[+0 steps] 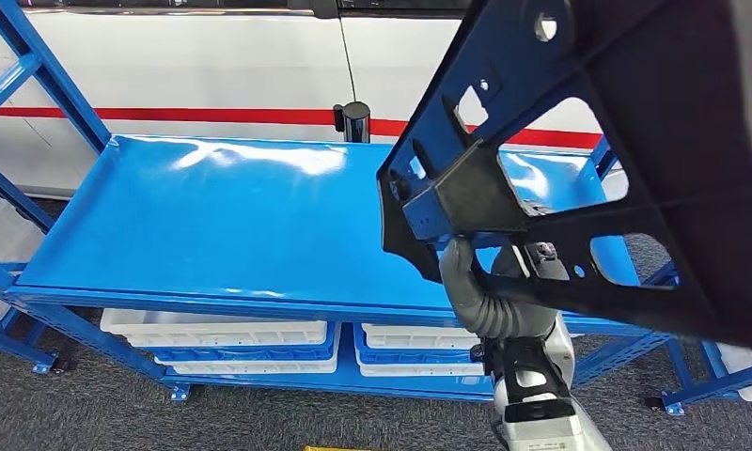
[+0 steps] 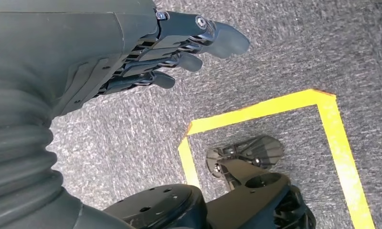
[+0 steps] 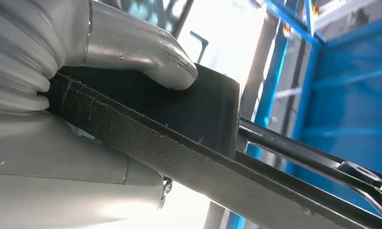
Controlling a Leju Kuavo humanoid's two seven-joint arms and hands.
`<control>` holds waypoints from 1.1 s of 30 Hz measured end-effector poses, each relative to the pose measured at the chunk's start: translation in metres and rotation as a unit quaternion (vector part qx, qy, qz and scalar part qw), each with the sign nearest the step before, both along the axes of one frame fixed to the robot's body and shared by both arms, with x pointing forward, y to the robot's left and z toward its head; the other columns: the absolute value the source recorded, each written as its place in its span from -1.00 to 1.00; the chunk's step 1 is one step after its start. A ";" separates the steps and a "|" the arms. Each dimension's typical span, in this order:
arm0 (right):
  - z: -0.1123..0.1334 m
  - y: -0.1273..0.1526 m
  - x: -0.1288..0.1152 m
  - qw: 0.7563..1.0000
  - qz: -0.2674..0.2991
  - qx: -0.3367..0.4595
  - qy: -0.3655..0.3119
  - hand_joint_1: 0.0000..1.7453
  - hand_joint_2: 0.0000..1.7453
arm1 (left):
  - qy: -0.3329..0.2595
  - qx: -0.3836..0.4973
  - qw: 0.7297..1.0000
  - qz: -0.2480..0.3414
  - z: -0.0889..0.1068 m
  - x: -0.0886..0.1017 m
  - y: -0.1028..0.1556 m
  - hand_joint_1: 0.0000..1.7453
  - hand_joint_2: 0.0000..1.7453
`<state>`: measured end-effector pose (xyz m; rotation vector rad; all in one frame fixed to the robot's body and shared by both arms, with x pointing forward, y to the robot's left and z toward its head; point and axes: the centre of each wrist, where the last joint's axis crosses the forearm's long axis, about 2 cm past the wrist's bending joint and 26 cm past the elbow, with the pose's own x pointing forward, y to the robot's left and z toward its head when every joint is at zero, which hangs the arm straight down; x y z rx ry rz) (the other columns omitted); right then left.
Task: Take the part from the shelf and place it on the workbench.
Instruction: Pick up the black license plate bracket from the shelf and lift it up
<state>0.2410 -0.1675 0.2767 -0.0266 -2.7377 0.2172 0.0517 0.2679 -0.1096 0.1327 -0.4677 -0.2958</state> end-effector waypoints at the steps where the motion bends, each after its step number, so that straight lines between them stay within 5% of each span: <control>1: -0.001 0.001 0.000 1.000 0.014 -0.002 0.010 1.00 1.00 | 0.001 0.001 1.000 0.002 0.000 0.000 0.000 -1.00 1.00; 11: -0.022 0.004 0.007 0.984 0.128 -0.025 0.125 1.00 1.00 | -0.002 0.000 1.000 0.023 0.000 -0.001 0.002 -1.00 1.00; 33: -0.039 -0.001 0.015 0.976 0.125 -0.045 0.172 1.00 1.00 | 0.000 -0.002 1.000 0.029 0.000 -0.002 0.003 -1.00 1.00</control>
